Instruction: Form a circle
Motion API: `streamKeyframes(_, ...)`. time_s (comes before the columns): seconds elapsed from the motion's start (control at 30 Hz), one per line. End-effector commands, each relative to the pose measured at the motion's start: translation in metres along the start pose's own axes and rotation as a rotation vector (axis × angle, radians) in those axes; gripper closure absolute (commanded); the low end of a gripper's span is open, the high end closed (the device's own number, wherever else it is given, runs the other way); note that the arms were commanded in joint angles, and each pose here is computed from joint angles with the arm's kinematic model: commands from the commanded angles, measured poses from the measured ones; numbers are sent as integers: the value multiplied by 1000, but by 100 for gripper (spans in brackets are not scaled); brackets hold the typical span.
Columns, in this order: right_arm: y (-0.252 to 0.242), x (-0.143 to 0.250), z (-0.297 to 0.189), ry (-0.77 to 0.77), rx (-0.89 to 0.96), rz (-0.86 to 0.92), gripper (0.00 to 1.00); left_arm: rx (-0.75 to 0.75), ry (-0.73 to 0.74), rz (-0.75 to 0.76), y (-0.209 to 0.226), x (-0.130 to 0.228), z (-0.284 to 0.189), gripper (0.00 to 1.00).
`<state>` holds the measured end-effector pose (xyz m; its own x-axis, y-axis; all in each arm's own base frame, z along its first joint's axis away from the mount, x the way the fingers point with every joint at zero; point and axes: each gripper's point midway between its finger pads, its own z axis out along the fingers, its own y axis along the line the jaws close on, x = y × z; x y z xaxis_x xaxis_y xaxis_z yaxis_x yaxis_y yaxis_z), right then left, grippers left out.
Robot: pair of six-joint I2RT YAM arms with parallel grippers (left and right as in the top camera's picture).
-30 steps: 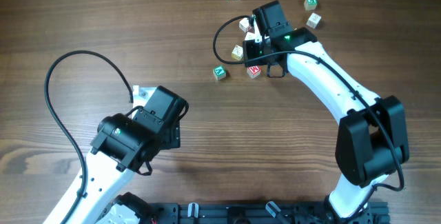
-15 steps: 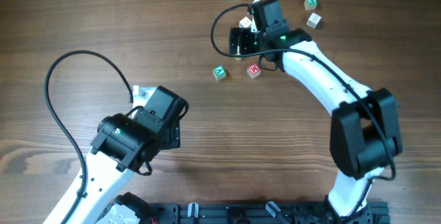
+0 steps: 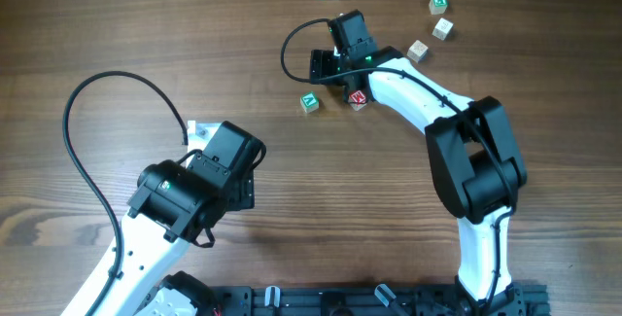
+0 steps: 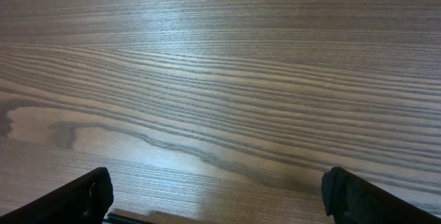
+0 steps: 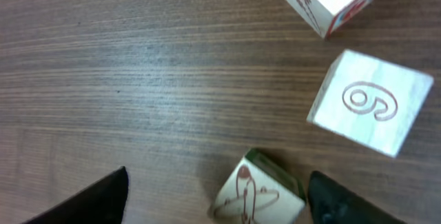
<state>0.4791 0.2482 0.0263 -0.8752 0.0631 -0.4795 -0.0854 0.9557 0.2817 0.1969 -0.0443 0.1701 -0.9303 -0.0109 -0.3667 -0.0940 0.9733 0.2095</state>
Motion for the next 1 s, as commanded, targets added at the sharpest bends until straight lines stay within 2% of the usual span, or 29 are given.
streamKeyframes(0.0, -1, -9, 5, -25, 16, 5, 29, 8, 1, -21, 0, 1, -1, 0)
streamKeyframes(0.13, -4, -4, 10, -9, 24, -27, 43, 8, 1, -21, 0, 1, -1, 0)
streamKeyframes(0.33, -4, -1, 5, 25, 37, -95, 72, 9, 1, -21, 0, 1, -1, 0)
streamKeyframes(0.47, -1, -6, -5, 47, 48, -91, 76, 8, 1, -21, 0, 1, -1, 0)
streamKeyframes(0.77, -11, 17, -18, 147, 118, 140, 83, 9, 1, -21, 0, 1, -1, 0)
streamKeyframes(0.97, -19, 18, -19, 134, 175, 157, 84, 8, 1, -21, 0, 1, -1, 0)
